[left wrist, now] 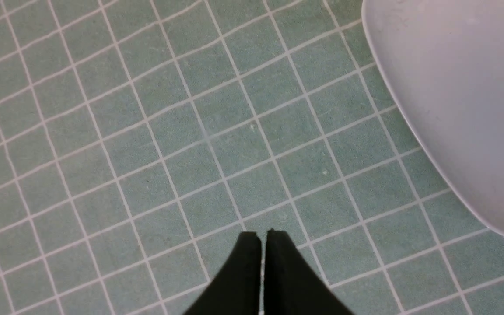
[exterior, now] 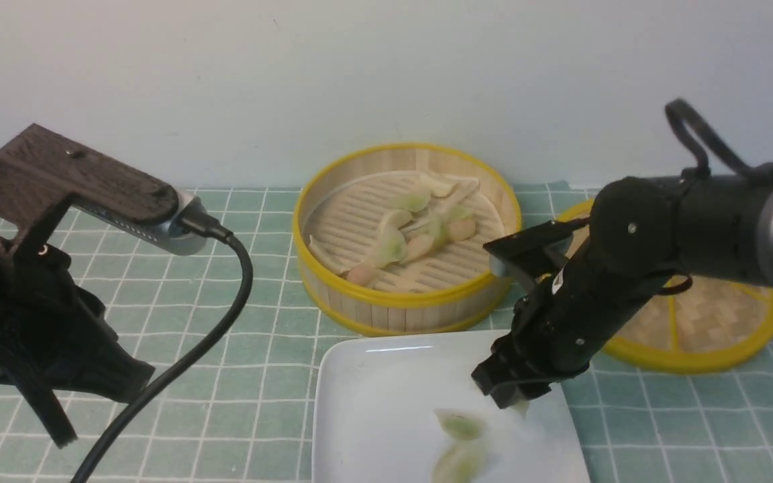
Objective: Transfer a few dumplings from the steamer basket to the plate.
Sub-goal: Use the right arm to put the dumpling into the plate
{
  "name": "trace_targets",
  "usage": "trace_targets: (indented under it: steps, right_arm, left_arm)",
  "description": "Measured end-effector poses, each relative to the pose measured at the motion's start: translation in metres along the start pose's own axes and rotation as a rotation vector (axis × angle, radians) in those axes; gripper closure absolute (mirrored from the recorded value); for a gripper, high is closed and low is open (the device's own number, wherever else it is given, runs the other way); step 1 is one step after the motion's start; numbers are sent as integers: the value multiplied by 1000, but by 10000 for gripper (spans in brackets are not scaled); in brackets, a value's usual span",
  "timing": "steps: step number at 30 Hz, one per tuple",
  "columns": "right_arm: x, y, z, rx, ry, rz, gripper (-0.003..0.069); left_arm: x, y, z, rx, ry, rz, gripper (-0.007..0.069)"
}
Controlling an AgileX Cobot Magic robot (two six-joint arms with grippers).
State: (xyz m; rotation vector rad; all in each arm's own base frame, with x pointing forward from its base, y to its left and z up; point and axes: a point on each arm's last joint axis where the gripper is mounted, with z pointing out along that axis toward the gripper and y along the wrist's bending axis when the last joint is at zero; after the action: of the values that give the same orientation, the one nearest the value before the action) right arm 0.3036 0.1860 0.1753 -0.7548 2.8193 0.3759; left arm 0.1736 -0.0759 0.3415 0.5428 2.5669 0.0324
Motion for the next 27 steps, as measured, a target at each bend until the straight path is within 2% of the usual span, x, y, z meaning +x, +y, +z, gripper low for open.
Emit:
trace_targets:
  steps: [2, 6, 10, 12, 14, 16, 17, 18, 19, 21, 23, 27]
  right_arm:
    - [-2, -1, 6, 0, -15, -3, 396]
    - [-5, 0, 11, -25, -40, -38, 234]
    - [-4, 3, 11, -60, -29, -60, 156]
    - [-3, 6, 4, -76, -15, -50, 155]
    - [-3, 9, -5, -85, -4, -43, 172]
    - [-5, 15, -41, -73, -17, -42, 298]
    - [-5, 15, -44, -72, -25, -39, 298]
    - [-2, 19, -76, -42, -63, -45, 429]
    - [2, 22, -97, -24, -100, -41, 508]
    - [17, 28, -146, 11, -209, -27, 614]
    - [37, 34, -192, 45, -338, -13, 652]
    - [104, 42, -270, 89, -685, 24, 671]
  left_arm:
    - [0, 0, 0, 0, 0, 0, 631]
    - [0, 0, 0, 1, 0, 0, 631]
    - [0, 0, 0, 1, 0, 0, 631]
    - [0, 0, 0, 1, 0, 0, 631]
    - [0, 0, 0, 1, -1, 0, 631]
    - [-1, 0, 0, 2, -9, 0, 631]
    - [-1, 0, 0, 2, -11, 0, 631]
    - [-3, 0, 0, 4, -28, 0, 631]
    - [-3, 0, 0, 4, -34, 0, 631]
    - [-4, 0, 0, 5, -43, 0, 631]
    - [-5, -1, 0, 7, -57, 0, 631]
    - [-7, -1, 0, 14, -82, -3, 631]
